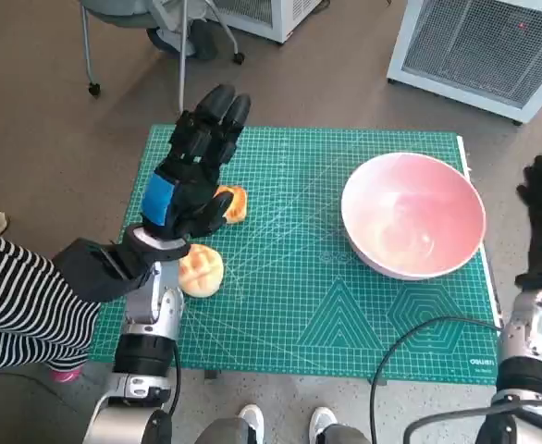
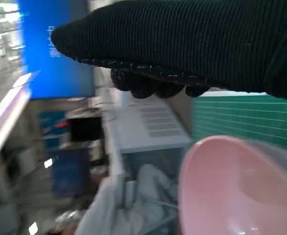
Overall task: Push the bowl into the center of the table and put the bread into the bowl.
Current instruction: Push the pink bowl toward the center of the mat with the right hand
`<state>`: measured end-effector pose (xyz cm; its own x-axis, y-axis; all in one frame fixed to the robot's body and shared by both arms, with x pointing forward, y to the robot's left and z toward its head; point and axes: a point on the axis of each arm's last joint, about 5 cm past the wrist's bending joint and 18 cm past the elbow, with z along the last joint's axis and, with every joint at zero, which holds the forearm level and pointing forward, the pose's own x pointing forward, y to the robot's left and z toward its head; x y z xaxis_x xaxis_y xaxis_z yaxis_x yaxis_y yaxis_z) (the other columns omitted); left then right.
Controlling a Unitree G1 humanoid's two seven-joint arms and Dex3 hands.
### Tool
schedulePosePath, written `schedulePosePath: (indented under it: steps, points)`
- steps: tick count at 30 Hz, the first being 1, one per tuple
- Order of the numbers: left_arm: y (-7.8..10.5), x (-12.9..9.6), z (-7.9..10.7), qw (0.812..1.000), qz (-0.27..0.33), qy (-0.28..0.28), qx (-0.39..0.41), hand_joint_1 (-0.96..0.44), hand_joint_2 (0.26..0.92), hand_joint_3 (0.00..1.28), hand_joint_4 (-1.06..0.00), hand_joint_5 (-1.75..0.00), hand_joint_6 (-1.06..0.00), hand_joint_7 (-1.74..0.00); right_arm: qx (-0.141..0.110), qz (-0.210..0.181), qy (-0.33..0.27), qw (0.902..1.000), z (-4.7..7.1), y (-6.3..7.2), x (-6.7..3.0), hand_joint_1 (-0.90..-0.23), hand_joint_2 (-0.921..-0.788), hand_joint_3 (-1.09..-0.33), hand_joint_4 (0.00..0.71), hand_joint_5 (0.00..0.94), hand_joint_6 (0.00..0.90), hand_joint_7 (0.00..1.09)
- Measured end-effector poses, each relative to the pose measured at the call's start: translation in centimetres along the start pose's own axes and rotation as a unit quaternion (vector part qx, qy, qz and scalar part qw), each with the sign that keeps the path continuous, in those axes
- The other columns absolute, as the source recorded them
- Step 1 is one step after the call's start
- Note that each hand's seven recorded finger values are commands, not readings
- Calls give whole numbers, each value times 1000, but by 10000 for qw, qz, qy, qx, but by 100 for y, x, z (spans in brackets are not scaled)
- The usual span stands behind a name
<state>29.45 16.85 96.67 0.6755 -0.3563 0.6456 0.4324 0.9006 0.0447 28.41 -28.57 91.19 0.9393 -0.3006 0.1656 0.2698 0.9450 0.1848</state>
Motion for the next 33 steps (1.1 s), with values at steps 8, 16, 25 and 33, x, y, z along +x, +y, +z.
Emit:
schedulePosePath:
  steps: [8,16,25,33]
  points:
    - [45,-10,29,9999,-23,-26,152,-633,921,407,-88,-3,0,-395,236,67,325,9992,-91,130,4,-620,-921,-838,125,3,70,341]
    - [64,-20,39,9998,-28,-7,218,-636,921,406,-89,-3,-3,-388,517,328,638,9961,-197,305,-13,-638,-921,-826,126,1,97,270]
    - [94,-30,70,9995,-49,-14,301,-637,921,404,-88,-1,-6,-382,665,666,687,9932,-220,497,12,-654,-921,-820,137,5,104,254]
    - [117,-50,80,9994,-46,17,347,-638,921,403,-88,-1,-5,-374,723,985,678,9902,-216,675,41,-658,-921,-827,130,0,105,240]
